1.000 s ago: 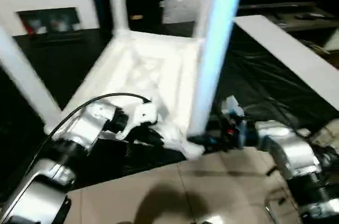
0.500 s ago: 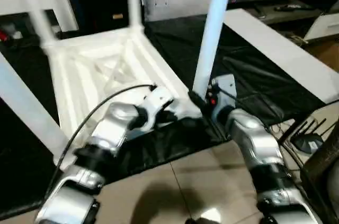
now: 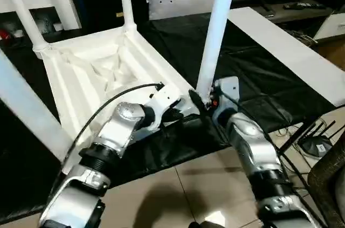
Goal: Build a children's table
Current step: Rotate leg to tighten
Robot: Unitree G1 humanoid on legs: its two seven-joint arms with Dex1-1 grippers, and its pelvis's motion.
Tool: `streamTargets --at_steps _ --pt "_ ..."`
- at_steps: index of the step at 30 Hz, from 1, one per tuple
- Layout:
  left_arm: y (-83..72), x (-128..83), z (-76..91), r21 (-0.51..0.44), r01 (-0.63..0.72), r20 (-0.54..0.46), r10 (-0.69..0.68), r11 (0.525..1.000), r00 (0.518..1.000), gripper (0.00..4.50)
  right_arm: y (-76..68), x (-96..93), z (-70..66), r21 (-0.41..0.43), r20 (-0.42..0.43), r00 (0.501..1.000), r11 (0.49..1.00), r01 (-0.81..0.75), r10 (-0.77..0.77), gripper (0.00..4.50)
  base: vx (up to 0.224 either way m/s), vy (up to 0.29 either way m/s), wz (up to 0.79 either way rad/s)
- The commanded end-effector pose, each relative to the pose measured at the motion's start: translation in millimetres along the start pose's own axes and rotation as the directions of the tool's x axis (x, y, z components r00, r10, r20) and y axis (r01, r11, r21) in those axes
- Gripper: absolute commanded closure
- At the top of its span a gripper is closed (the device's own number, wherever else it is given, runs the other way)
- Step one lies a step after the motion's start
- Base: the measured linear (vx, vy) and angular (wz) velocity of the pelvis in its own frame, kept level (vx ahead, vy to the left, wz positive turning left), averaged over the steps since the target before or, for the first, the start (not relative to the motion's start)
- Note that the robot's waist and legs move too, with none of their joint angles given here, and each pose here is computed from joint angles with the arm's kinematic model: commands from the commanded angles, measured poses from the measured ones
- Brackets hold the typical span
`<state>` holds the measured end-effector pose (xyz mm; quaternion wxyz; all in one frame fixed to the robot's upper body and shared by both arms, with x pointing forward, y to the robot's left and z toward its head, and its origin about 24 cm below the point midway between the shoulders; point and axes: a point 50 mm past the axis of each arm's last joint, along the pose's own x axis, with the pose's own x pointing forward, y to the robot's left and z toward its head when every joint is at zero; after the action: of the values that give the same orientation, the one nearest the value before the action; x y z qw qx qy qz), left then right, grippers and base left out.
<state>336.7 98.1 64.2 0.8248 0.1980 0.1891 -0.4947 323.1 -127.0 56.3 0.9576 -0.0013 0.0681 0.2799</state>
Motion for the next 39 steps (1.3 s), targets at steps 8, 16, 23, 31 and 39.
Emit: streamTargets --at_steps 8,16,23,31,39 --pt "-7.4 -13.4 -2.5 0.152 0.252 0.032 -0.259 0.956 0.965 4.5 -16.4 -34.6 10.4 -0.143 -0.083 0.94 0.929 -0.341 0.332 0.04 0.0 0.0 0.0" --pt "-15.0 -24.2 -8.0 0.23 0.491 -0.055 -0.492 0.84 0.869 4.5 -15.5 -50.0 14.4 -0.131 -0.177 0.767 0.757 -0.64 0.617 0.04 0.0 0.0 0.0" --pt "-12.9 -26.4 -11.5 0.283 0.569 -0.155 -0.549 0.772 0.822 4.5 -12.6 -50.3 12.8 -0.062 -0.232 0.626 0.631 -0.773 0.745 0.7 0.0 0.0 0.0" --pt "-9.0 -24.3 -10.5 0.288 0.569 -0.168 -0.545 0.77 0.822 4.5 -6.8 -50.1 8.2 0.03 -0.253 0.531 0.555 -0.831 0.809 1.33 0.0 0.0 0.0" --pt "-7.3 -25.4 -11.9 0.289 0.577 -0.175 -0.55 0.764 0.816 4.5 -4.9 -49.9 7.1 0.048 -0.25 0.509 0.535 -0.843 0.824 1.92 0.0 0.0 0.0"
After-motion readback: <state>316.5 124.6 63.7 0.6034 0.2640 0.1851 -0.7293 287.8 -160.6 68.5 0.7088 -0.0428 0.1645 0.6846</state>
